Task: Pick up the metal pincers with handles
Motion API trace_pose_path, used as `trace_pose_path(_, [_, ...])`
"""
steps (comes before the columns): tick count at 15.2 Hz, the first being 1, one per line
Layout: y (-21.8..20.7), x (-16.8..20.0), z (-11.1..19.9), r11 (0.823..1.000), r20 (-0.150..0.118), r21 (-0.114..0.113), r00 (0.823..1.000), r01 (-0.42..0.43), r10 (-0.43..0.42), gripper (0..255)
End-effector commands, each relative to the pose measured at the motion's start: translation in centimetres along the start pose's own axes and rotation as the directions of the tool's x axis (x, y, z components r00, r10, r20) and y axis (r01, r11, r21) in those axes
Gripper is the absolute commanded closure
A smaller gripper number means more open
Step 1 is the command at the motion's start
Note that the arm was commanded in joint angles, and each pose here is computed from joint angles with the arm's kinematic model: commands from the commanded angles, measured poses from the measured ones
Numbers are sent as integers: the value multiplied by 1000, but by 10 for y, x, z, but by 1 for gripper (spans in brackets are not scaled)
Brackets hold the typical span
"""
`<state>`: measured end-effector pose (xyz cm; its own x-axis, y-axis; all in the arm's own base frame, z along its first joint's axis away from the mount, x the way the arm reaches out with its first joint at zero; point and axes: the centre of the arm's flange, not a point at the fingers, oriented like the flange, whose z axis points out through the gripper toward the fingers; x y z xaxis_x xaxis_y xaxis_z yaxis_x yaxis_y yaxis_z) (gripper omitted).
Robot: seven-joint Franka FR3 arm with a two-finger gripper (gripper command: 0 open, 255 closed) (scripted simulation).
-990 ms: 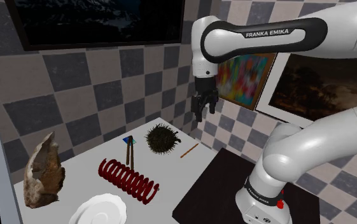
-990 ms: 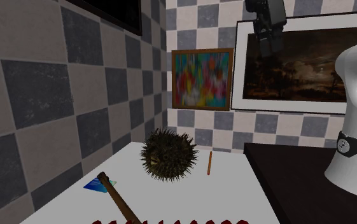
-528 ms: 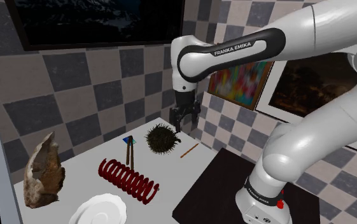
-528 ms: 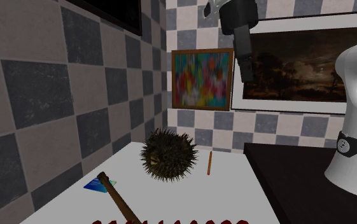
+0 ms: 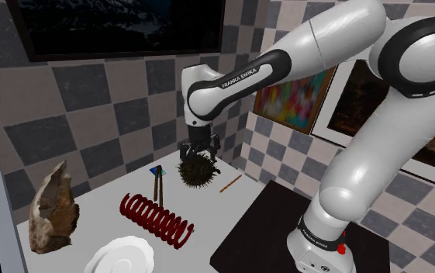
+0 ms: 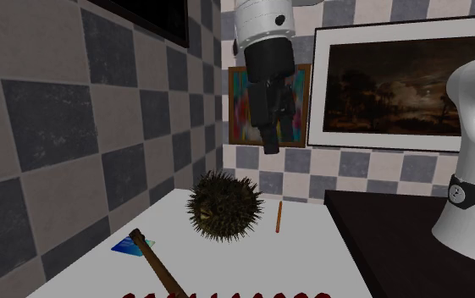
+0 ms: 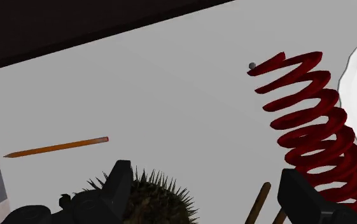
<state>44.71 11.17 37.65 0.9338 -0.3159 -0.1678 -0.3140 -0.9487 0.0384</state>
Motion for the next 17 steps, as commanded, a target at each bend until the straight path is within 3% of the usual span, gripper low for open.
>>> trace_pose_path(1, [-13, 14, 15, 999, -9, 2, 999, -33, 33, 0])
trace_pose_path(9, [-61, 88, 66, 988, -42, 10, 987, -156, 157, 0])
trace_pose_path(17, [-99, 169, 114, 961, -74, 22, 958, -277, 278, 0])
